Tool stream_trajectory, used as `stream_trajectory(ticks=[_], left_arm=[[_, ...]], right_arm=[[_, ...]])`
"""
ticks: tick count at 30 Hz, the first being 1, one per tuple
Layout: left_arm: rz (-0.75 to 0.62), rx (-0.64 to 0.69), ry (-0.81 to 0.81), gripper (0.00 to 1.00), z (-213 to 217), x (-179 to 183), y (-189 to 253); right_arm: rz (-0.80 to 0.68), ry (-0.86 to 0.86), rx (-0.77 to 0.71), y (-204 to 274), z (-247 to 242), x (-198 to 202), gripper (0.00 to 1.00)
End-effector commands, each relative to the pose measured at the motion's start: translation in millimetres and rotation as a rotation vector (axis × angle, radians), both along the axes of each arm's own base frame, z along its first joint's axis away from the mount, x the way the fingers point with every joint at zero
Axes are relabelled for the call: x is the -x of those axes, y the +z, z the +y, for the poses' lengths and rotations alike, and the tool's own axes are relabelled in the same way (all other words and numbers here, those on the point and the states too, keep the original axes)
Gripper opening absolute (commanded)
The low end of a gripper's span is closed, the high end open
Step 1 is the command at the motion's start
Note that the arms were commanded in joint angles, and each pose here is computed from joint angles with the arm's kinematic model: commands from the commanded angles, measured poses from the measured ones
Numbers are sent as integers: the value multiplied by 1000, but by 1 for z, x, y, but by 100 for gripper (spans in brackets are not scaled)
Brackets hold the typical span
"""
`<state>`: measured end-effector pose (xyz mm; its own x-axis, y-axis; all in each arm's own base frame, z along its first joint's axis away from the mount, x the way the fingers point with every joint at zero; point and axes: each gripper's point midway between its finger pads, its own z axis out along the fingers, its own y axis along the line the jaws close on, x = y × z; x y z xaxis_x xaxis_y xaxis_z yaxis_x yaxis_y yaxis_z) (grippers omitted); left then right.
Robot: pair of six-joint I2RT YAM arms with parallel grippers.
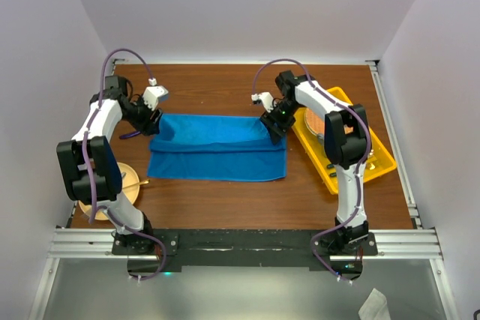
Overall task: Fold the napkin into a case and place the utensils inside
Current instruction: Fold and flatten the napkin at the center of the board.
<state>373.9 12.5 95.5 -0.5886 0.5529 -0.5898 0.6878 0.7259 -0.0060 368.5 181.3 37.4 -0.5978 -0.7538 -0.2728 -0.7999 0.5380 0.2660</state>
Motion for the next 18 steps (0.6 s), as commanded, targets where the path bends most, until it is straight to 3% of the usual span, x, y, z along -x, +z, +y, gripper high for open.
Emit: stream_trajectory(ticks=[1,12,18], left_arm=[[-60,13,-1,57,-5,-14,14],[-65,14,-2,57,-5,-16,12],[-70,11,1,57,-4,-20,13]], right_arm=[[-79,-22,26,7,-1,-20,59],[-126,-42,79,5,-7,-36,57],[-99,-28,101,-4,-10,-30,49]])
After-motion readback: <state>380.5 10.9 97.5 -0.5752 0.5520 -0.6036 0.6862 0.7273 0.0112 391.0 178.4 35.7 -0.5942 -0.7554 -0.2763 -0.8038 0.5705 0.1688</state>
